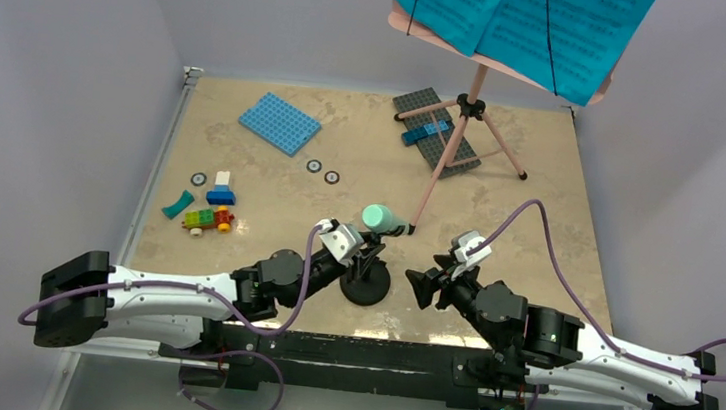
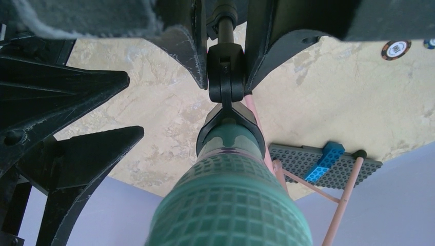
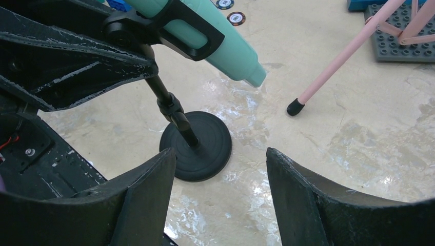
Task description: Pack up the instrument practice props
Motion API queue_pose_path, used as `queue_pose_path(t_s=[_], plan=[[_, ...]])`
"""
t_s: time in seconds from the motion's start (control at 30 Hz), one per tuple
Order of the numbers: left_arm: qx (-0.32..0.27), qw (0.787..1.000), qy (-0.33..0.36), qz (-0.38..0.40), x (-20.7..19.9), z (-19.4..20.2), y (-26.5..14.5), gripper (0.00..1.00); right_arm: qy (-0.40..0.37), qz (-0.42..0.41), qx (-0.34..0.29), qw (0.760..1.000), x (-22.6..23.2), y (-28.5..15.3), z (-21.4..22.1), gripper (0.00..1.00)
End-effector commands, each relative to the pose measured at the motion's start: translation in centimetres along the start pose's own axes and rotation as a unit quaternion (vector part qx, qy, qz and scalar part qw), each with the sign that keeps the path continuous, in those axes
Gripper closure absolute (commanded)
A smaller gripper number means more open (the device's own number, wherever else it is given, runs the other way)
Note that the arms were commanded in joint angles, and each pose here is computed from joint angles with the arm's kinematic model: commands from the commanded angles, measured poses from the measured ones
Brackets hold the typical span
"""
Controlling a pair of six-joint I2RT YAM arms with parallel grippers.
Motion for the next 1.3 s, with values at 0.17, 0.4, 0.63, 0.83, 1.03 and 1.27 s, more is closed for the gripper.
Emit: queue_pose_path(t_s=[0.17, 0.4, 0.63, 0.83, 1.03, 1.27], plan=[[-0.018, 1.0, -0.011, 0.001, -0.2, -0.4, 0.2, 1.0, 0.023, 0.0, -0.01, 1.0, 0.1, -0.1, -0.3, 0.32], [0.007, 1.0, -0.016, -0.009, 0.6, 3.0, -0.5, 1.0, 0.028, -0.011, -0.01, 0.999, 0.5, 0.1, -0.2, 0.31], [0.023, 0.999, -0.031, -0.014, 1.0, 5.1, -1.2, 1.0, 0.029, -0.024, -0.001, 0.999, 1.3, 0.3, -0.1, 0.29], [0.043, 0.998, -0.034, -0.014, 1.0, 6.9, -1.3, 1.0, 0.04, -0.034, 0.002, 0.999, 1.9, 0.7, 0.2, 0.21], [0.067, 0.996, -0.052, -0.014, 1.1, 9.3, -1.8, 1.0, 0.053, -0.037, -0.003, 0.998, 2.2, 0.8, 0.0, 0.19], [0.079, 0.994, -0.072, -0.013, 1.1, 10.7, -2.3, 1.0, 0.046, -0.021, -0.053, 0.997, 1.5, 1.1, -1.5, 0.21]])
Point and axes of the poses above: each gripper's point midway between its finger pads, its own y axis out along the fingers, its own x axis along the line the jaws close on, z = x × y, the point moved 3 cm from there along -y, back along the fingers, and after that the axes turned 7 degrees about -y, right-handed, at the moved point
